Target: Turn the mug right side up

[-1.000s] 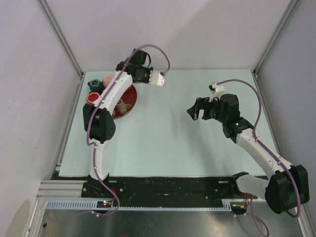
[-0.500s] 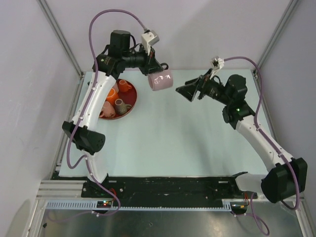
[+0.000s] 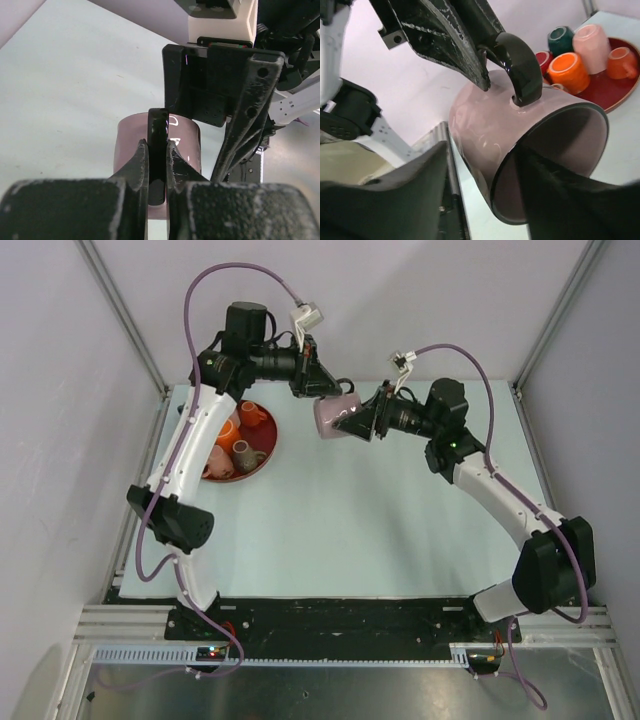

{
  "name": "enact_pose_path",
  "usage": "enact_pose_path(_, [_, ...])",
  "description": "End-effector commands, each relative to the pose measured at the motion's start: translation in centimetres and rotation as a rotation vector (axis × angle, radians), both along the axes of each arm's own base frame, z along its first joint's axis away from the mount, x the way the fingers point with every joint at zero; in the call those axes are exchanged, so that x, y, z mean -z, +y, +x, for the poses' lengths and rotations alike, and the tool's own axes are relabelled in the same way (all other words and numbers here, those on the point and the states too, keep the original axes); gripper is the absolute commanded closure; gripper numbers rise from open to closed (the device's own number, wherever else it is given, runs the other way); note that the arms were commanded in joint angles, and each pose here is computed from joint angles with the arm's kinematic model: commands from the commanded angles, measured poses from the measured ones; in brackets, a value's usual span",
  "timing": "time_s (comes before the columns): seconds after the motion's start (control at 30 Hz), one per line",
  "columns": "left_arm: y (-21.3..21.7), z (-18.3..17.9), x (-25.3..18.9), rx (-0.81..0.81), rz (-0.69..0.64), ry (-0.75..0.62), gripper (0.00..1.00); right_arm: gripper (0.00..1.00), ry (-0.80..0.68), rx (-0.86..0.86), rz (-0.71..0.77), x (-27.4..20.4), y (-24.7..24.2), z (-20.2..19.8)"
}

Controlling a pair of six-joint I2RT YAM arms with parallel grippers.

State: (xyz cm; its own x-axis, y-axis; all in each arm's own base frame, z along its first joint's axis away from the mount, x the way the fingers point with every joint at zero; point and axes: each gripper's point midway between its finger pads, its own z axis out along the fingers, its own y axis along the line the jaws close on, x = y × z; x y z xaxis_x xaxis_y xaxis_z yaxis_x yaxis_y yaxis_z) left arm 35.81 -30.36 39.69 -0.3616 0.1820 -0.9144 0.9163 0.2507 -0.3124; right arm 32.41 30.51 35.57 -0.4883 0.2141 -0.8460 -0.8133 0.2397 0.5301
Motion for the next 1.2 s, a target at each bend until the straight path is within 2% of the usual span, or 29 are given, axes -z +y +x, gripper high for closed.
enact_pose_path(0.0, [-0.1,-1.8,-3.7,0.04,-0.065,-0.078,1.0,0.67,-0.07,-0.102,0.057,-3.4,0.8,-1.6])
enact_pose_path(0.03, [0.0,-1.4,-3.4,0.026,-0.055,-0.084,1.0,0.83,-0.064,-0.117,0.052,-3.3,1.0,-1.9])
enact_pose_path(0.07, [0.1,-0.7,-3.0,-0.009,-0.039,-0.094,0.98,0.92,-0.05,-0.111,0.035,-2.7,1.0,-1.7])
enact_pose_path(0.13, [0.9,1.2,-2.1,-0.111,0.008,-0.111,0.69,0.98,-0.016,-0.037,-0.027,-1.1,0.5,-0.8])
enact_pose_path(0.17, [1.5,2.2,-1.7,-0.161,0.033,-0.123,0.47,0.99,0.007,0.026,-0.069,-0.1,-0.1,-0.1])
enact_pose_path(0.2, [2.2,3.1,-1.3,-0.205,0.054,-0.132,0.28,0.99,0.05,0.135,-0.138,1.6,-1.3,1.2])
enact_pose_path(0.23, [2.9,3.9,-0.9,-0.247,0.076,-0.14,0.14,1.0,0.08,0.258,-0.205,3.1,-2.9,2.7])
enact_pose_path(0.3, [4.6,5.3,-0.2,-0.321,0.118,-0.157,0.04,1.0,0.152,0.487,-0.367,6.7,-7.1,4.8])
enact_pose_path(0.43, [8.4,7.5,2.1,-0.452,0.269,-0.228,0.01,1.0,0.358,0.881,-0.707,13.8,-18.1,5.6])
enact_pose_path(0.6, [12.9,8.2,7.0,-0.507,0.55,-0.316,0.0,1.0,0.624,1.229,-0.98,19.9,-30.8,3.4])
enact_pose_path(0.67, [14.3,7.9,10.0,-0.49,0.658,-0.311,0.0,1.0,0.733,1.326,-1.011,21.9,-35.1,2.1])
enact_pose_path(0.8, [16.8,7.5,14.6,-0.446,0.845,-0.315,0.0,1.0,0.885,1.442,-0.987,24.9,-40.2,0.2])
enact_pose_path(0.93, [18.7,6.8,18.6,-0.34,0.993,-0.327,0.01,1.0,0.979,1.447,-0.901,27.5,-41.6,-0.4])
enact_pose_path(1.17, [22.0,6.1,24.3,-0.146,1.23,-0.345,0.07,1.0,1.081,1.392,-0.886,31.0,-41.8,-1.0])
